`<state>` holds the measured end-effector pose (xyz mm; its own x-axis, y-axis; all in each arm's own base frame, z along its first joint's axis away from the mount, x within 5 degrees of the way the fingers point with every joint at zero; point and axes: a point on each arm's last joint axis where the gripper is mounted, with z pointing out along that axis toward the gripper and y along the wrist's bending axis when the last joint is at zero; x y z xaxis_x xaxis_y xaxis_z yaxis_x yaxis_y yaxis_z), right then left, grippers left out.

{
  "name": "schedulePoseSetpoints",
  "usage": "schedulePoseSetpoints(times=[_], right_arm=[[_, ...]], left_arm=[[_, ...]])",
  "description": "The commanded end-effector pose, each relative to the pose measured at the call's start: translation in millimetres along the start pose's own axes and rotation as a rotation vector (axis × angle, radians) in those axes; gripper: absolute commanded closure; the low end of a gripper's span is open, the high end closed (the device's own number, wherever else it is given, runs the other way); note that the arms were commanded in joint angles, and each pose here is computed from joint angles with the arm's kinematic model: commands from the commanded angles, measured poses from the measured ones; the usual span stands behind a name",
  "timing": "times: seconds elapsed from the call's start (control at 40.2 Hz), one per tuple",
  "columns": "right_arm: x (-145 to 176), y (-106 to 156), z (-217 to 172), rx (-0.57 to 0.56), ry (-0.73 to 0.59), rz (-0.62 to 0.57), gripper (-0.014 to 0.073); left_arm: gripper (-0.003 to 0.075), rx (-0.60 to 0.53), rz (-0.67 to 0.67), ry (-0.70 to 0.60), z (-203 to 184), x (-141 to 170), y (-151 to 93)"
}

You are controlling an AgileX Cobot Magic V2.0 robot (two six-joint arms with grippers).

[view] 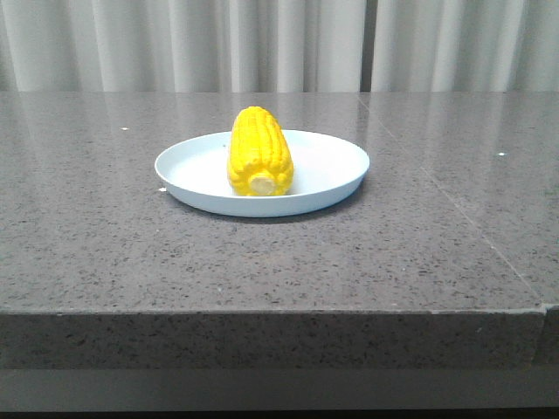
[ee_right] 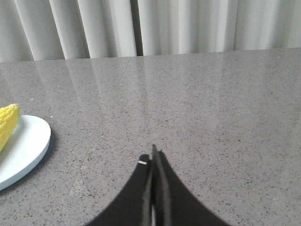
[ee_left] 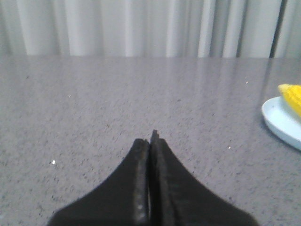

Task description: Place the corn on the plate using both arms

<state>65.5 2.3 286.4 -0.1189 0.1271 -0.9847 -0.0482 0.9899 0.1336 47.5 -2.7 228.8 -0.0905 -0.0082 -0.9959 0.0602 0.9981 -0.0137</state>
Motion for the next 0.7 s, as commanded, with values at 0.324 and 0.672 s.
schedulePoseSetpoints(times=[0.324, 0.672], right_arm=[[-15, 3, -2, -0.021, -0.099, -0.028, 0.0658], [-15, 3, -2, -0.021, -0.099, -0.028, 0.0658]], left_arm=[[0.0741, -0.022, -0.019, -0.108, 11, 30, 2], [0.0741, -0.022, -0.019, -0.108, 11, 30, 2]])
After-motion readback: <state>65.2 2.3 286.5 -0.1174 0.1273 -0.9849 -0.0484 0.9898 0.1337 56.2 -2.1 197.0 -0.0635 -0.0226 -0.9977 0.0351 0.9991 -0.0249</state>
